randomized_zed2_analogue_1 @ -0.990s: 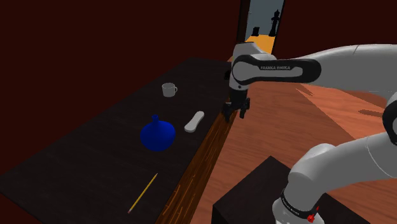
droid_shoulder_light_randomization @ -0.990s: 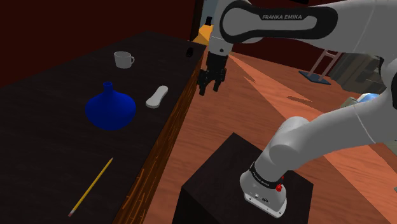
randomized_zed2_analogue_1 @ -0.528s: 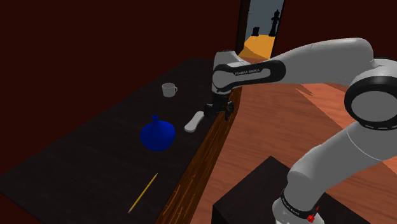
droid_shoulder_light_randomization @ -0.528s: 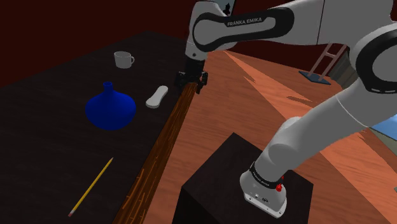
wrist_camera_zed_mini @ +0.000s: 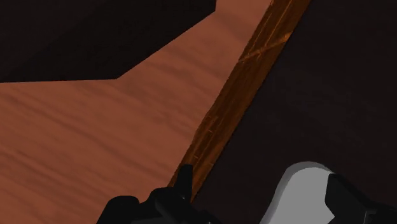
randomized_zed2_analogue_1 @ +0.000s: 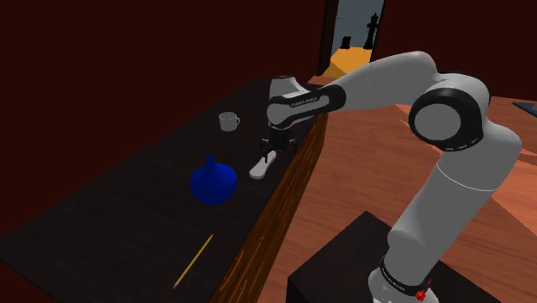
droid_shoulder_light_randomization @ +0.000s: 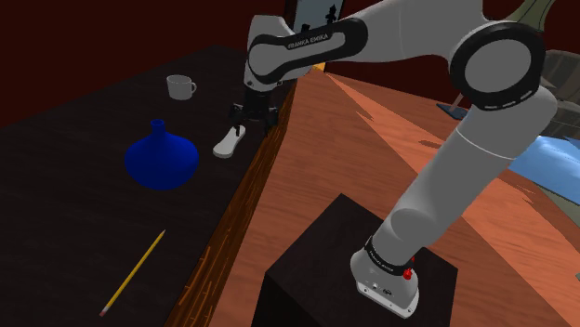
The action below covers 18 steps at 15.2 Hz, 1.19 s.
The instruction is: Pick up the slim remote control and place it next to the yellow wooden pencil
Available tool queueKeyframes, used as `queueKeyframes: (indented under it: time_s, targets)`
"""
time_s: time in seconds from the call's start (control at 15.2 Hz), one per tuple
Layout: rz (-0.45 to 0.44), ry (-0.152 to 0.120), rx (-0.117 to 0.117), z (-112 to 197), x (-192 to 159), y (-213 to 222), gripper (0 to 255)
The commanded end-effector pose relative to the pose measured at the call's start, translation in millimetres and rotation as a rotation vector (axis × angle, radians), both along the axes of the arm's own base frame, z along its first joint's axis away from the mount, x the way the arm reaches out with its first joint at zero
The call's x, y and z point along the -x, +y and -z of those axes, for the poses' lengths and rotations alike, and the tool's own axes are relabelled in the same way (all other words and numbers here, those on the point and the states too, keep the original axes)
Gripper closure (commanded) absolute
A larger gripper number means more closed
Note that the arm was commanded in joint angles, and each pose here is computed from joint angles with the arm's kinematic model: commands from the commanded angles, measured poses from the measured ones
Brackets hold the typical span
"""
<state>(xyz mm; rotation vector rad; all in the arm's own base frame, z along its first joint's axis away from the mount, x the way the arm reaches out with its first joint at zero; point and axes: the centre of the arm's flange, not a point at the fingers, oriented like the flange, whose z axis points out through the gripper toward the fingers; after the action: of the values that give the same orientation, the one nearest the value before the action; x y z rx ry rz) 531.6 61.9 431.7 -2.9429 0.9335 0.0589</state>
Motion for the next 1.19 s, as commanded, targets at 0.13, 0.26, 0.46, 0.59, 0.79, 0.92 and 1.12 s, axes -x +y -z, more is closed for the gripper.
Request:
queueKeyframes:
  time_s: [0.13,0.26,0.46,0.59,0.79,0.92,1.12]
  targets:
    - [0.142,-0.006,0.017,22.4,-49.2,-1.8,0]
    - [0.210,-0.008,0.026,32.7,-71.9,-6.6,0]
    - [0.313,-0.012,0.039,47.9,-105.1,-16.9,0]
    - [0.382,-0.015,0.047,57.9,-126.7,-25.7,0]
    - [0.384,-0.015,0.048,68.7,-127.3,-25.8,0]
    - [0.384,-0.015,0.048,79.2,-127.4,-25.6,0]
    - [0.384,-0.015,0.048,98.1,-127.6,-25.3,0]
